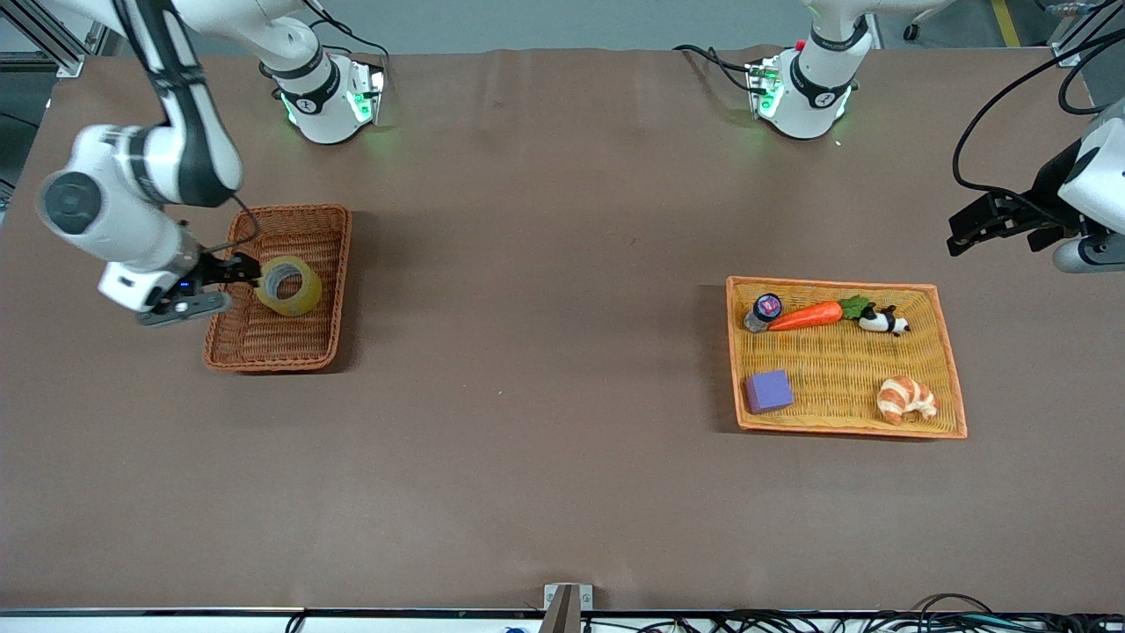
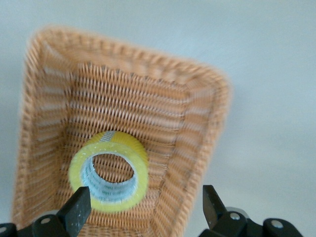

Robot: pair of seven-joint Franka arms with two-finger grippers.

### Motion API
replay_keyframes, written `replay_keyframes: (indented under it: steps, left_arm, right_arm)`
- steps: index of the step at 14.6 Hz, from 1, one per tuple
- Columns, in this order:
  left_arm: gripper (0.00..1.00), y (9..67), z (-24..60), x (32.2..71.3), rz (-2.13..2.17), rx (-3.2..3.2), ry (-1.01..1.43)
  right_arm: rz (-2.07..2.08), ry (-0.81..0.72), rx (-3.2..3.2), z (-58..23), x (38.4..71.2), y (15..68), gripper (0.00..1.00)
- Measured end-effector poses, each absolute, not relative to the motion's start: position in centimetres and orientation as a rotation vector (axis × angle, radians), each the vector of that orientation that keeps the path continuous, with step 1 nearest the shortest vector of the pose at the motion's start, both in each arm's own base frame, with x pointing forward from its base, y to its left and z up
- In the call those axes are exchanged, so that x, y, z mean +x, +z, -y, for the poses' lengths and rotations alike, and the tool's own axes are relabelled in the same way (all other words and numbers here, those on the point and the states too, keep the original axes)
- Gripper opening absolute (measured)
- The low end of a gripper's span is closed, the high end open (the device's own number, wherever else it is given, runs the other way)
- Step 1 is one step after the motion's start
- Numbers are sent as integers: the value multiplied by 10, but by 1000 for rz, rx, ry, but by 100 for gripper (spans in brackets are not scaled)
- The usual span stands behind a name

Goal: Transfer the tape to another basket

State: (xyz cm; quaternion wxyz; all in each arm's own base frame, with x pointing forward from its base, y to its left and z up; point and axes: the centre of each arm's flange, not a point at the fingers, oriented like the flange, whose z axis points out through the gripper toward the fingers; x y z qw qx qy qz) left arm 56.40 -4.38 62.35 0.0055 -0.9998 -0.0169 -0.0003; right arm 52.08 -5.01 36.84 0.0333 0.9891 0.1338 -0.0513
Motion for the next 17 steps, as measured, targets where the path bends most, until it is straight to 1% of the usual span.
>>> replay_keyframes:
  steps: [2,3,7,9,12,14,17]
  left_arm:
    - [100,623,43,564,54,-3130,0]
    - [100,623,43,564,54,-3130,0]
    - [100,623,43,564,55,-3130,2]
    - [100,622,43,563,55,-3129,10]
    - [100,622,43,563,55,-3129,13]
    - [100,622,43,563,56,-3129,13]
    - [100,622,40,563,62,-3129,13]
  right_arm:
    - [-343,-93,3048,65,542,436,100]
    - [-275,-52,3049,69,549,459,100]
    - [40,80,3050,51,567,516,100]
    - [119,118,3045,52,571,560,100]
    - [184,156,3038,59,564,632,100]
    - [245,169,3043,59,560,652,100]
    - [286,92,3079,58,555,649,100]
